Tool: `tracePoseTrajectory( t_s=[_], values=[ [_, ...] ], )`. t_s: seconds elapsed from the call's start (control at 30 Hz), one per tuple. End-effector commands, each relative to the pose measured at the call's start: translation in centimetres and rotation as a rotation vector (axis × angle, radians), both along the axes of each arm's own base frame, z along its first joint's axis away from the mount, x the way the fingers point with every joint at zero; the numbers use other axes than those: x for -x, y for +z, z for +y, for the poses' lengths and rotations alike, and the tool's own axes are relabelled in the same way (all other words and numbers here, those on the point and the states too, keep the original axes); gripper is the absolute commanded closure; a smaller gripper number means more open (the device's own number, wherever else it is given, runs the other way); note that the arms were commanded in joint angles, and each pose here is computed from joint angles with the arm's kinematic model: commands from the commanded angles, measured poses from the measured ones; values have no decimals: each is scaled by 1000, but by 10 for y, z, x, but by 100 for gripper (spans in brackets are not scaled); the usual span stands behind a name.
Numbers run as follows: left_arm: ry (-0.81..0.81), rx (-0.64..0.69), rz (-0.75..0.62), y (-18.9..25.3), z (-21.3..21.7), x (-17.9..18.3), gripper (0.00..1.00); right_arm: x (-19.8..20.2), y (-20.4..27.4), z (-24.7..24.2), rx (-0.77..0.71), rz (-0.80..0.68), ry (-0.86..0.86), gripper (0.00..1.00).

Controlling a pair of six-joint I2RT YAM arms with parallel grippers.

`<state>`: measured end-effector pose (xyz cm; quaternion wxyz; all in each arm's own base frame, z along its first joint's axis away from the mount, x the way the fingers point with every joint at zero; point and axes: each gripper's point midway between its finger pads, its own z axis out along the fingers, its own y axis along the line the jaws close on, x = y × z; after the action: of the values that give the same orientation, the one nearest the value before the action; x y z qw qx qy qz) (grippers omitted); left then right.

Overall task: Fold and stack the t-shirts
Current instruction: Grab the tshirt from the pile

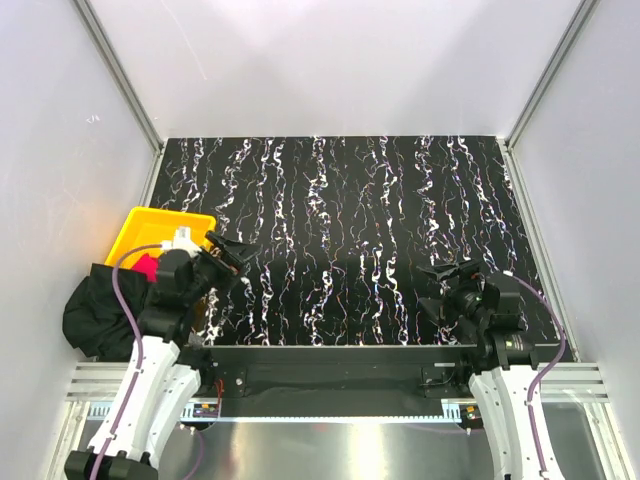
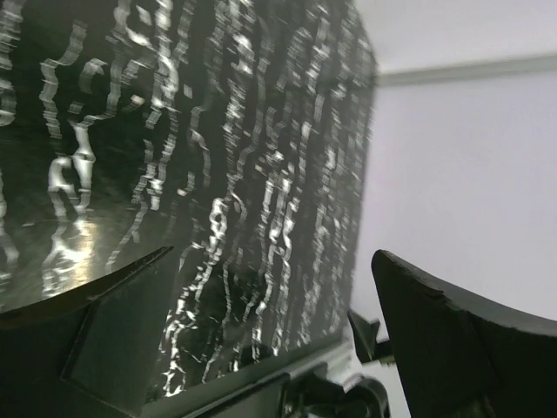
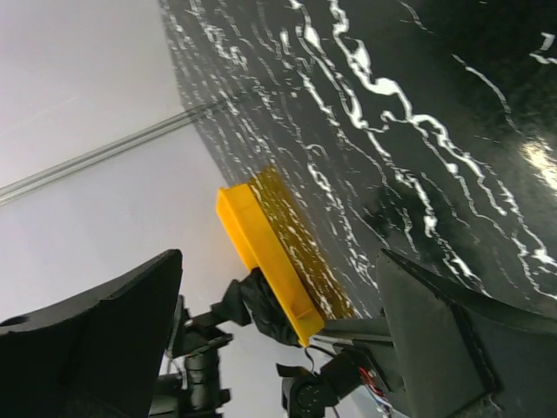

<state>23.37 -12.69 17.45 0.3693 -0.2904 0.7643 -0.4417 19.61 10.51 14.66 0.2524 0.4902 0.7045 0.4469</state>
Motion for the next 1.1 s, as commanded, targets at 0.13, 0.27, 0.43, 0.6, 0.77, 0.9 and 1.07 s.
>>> tracePoseTrajectory(
  t_s=[0.13,0.27,0.43,0.6,0.77,0.9,1.07],
  values=[
    [-3,-266,-59,44,25,-3,1,13,2,9,68,-14,129,0],
    [31,-315,-135,77,35,-7,1,14,33,7,143,-147,155,0],
    [149,-465,64,66,71,-17,2,18,56,12,220,-216,250,0],
    [390,-721,355,60,139,-40,3,21,64,12,310,-236,333,0],
    [560,-1019,618,43,218,-60,1,21,62,12,316,-220,338,0],
    [619,-1077,789,14,275,-58,17,25,52,15,269,-192,333,0],
    [629,-1238,987,-18,319,-24,15,35,53,24,286,-210,416,0]
  ],
)
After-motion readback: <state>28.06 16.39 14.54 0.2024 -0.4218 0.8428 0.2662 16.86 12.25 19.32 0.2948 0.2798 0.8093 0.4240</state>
